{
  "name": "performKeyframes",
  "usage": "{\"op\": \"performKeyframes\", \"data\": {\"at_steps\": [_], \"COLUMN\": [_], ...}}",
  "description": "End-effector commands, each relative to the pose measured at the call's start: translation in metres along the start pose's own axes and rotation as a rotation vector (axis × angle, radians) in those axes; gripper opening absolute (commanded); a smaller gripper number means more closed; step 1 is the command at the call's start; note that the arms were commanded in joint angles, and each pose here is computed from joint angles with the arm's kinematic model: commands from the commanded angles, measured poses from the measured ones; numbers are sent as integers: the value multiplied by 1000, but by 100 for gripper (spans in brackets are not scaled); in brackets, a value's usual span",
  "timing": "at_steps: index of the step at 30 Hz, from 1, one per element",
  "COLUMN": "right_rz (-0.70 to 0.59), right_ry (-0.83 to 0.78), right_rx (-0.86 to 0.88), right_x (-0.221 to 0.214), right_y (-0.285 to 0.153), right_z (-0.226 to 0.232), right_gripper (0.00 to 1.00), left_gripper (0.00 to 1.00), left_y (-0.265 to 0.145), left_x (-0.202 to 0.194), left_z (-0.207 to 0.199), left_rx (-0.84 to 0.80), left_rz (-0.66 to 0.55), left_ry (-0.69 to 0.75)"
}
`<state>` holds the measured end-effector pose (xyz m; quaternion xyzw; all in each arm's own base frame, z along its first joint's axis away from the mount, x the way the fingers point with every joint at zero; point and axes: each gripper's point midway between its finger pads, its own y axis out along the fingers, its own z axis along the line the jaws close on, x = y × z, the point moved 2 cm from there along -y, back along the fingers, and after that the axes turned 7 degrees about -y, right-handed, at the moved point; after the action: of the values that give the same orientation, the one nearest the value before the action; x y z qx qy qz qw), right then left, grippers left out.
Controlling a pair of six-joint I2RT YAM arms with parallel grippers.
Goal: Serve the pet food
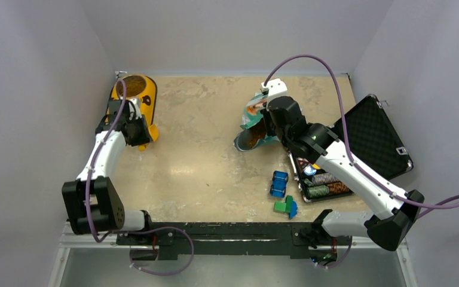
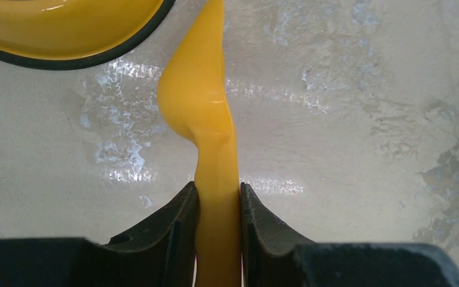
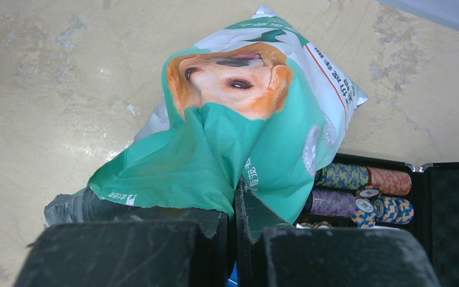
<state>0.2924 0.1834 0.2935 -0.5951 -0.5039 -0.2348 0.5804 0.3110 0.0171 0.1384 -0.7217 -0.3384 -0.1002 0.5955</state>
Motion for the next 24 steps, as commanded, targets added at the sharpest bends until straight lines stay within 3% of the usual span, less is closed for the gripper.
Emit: {"op": "performKeyframes", "data": {"at_steps": [1,6,10,17,19,24], "right_rz": [-191,-198,-205,-208,-211,-214], "right_ry": [91,84,82,69,64,55], "right_rx": [5,9,18,41,47,56], "right_x": [51,51,53,53,54,54], "right_y": [-24,-25,-27,-26,-27,-28], "right_z": [-7,-6,-5,2,5,8], "right_gripper": [0,0,0,0,0,0], "left_gripper": [0,2,20,42,56,67], "left_y": [16,20,17,3,-1,-11], "left_x": [2,-21,-32,-31,-29,-22], "left_z": [9,2,8,15,16,10], "left_rx": [67,17,62,111,119,99], "left_rz": [104,189,221,192,185,165], "left_ry": [-62,-163,-179,-159,-156,-159]}}
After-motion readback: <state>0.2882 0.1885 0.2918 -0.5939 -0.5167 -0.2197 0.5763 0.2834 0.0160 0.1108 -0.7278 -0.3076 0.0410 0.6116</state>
